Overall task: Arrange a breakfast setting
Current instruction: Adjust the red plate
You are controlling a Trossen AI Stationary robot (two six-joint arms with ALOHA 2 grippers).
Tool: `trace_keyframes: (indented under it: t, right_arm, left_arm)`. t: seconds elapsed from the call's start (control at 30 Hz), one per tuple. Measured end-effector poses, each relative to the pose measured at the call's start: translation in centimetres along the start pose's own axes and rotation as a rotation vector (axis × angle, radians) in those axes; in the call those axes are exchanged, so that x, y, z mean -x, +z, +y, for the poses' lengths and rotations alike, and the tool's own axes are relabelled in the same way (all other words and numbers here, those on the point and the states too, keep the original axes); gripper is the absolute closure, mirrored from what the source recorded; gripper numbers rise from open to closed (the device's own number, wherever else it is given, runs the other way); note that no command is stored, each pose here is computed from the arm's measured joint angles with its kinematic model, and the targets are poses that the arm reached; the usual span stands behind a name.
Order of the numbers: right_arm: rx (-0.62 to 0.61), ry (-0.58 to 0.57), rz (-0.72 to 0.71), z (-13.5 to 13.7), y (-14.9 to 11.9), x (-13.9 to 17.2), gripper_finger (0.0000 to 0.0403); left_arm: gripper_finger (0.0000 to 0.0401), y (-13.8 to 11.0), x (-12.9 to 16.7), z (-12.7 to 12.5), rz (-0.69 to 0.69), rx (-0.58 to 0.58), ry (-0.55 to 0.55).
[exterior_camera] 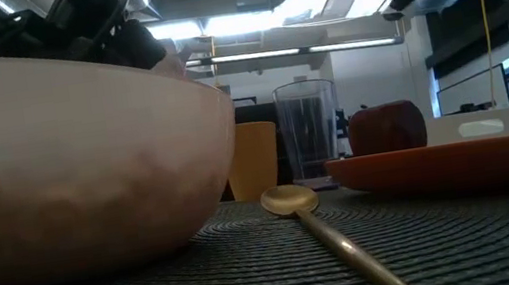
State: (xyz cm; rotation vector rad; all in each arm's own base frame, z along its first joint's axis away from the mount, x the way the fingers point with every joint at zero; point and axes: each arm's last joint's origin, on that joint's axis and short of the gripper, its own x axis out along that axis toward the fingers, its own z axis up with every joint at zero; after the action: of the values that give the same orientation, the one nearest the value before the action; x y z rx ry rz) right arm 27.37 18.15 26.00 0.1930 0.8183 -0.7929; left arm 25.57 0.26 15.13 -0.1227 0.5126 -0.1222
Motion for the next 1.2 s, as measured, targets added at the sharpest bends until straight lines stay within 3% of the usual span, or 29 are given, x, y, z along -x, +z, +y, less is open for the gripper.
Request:
trace_keyframes:
  t: [0.13,0.43,0.63,0.9,1.2]
  right_arm:
    - [-0.014,0.016,0.036,-3.0,-1.3,-0.6,0.0395]
    - [-0.196,0.196,0.125,-9.3,-6.5,-4.6,0.0395]
    - [-0.205,0.176,0.161,-12.2,-6.5,-5.1,0.0374]
    - [-0.286,0.255,0.231,-13.2,-8.2,-6.7,0.0287]
    - [-0.347,0.328,0.259,-13.3,-10.1,-8.4,0.0274]
  left_arm:
    - [0.0005,0.3,0.2,-0.1,-0.014,-0.003,-0.001]
    - [0.0005,-0.7,0.2,0.1,0.085,0.015,0.016]
    - [0.0005,-1.0,0.3,0.1,0.114,0.021,0.018]
    - [0.0005,-0.9,0.3,0.1,0.112,0.024,0.019]
    - [0.0005,-1.1,0.3,0.2,0.125,0.025,0.058]
